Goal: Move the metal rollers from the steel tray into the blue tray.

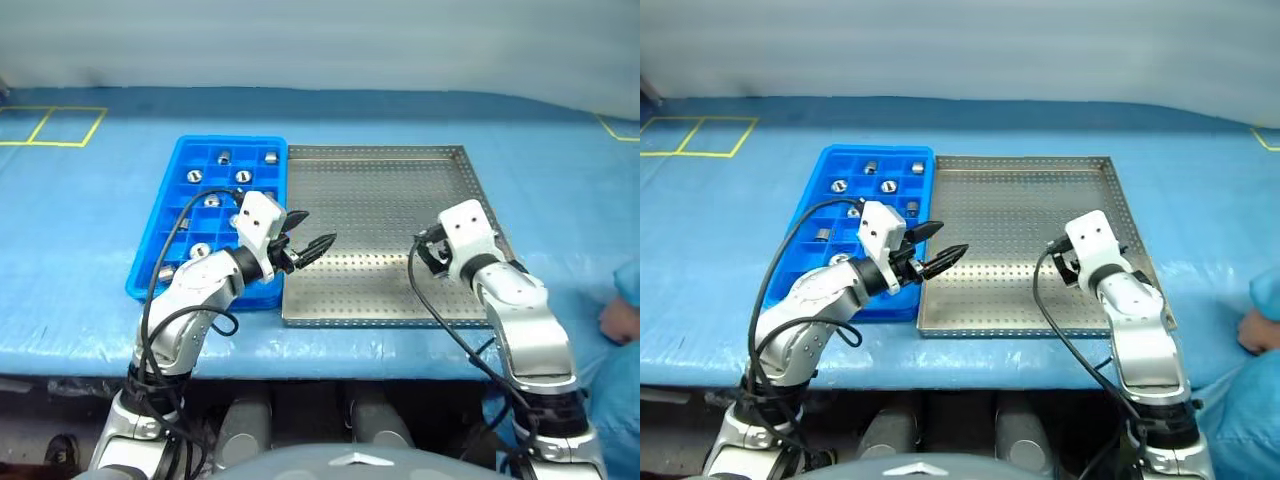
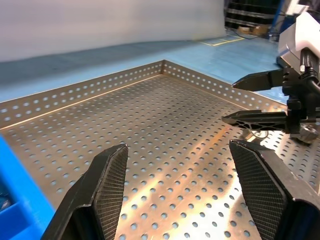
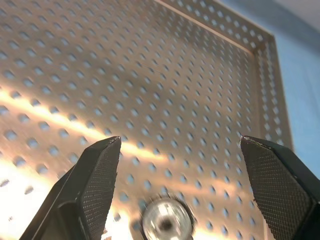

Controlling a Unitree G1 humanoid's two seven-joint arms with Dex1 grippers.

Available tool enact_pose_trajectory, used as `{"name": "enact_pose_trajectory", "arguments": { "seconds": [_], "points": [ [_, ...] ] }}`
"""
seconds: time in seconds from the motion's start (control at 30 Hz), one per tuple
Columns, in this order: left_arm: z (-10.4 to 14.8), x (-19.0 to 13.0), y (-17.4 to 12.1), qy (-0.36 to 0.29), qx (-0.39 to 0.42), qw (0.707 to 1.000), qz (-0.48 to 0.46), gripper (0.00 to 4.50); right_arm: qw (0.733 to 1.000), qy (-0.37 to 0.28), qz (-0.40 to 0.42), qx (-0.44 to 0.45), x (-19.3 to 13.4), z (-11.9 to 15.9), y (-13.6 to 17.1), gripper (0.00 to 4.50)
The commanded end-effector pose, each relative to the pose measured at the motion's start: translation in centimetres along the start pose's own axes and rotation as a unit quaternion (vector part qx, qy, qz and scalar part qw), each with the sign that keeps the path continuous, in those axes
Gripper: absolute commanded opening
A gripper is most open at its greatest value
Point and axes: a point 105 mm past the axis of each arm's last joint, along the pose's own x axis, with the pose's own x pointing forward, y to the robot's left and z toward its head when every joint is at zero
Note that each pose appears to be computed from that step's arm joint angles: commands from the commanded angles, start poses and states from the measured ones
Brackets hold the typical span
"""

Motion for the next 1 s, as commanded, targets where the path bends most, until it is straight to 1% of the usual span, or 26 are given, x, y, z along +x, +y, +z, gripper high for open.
{"name": "enact_pose_trajectory", "arguments": {
  "seconds": [0.03, 0.2, 0.33, 0.63, 0.73, 1.0],
  "points": [
    [0.3, 0.5, -0.4, -0.008, 0.014, 1.000, -0.017, 3.55, 0.998, 0.015, -0.053, -0.004, -2.1, -0.6, -2.6, 4.01],
    [-0.1, 0.6, -0.8, -0.003, 0.012, 0.999, -0.031, 3.55, 0.997, 0.049, -0.064, 0.008, -3.6, -2.3, -3.4, 4.01],
    [-0.1, 0.6, -0.9, -0.002, 0.015, 0.999, -0.035, 3.55, 0.995, 0.067, -0.073, 0.022, -4.3, -3.0, -3.5, 4.01],
    [-0.4, 0.6, -0.5, 0.002, 0.015, 1.000, -0.024, 3.55, 0.993, 0.074, -0.053, 0.070, -4.4, -3.4, -1.9, 4.01],
    [-0.6, 0.5, -0.6, 0.004, 0.014, 1.000, -0.023, 3.55, 0.991, 0.089, -0.049, 0.087, -4.3, -4.1, -1.4, 4.01],
    [-0.9, 0.4, -0.4, 0.006, 0.009, 1.000, -0.011, 3.55, 0.985, 0.112, -0.068, 0.112, -4.1, -5.3, -2.3, 4.01]
  ]
}}
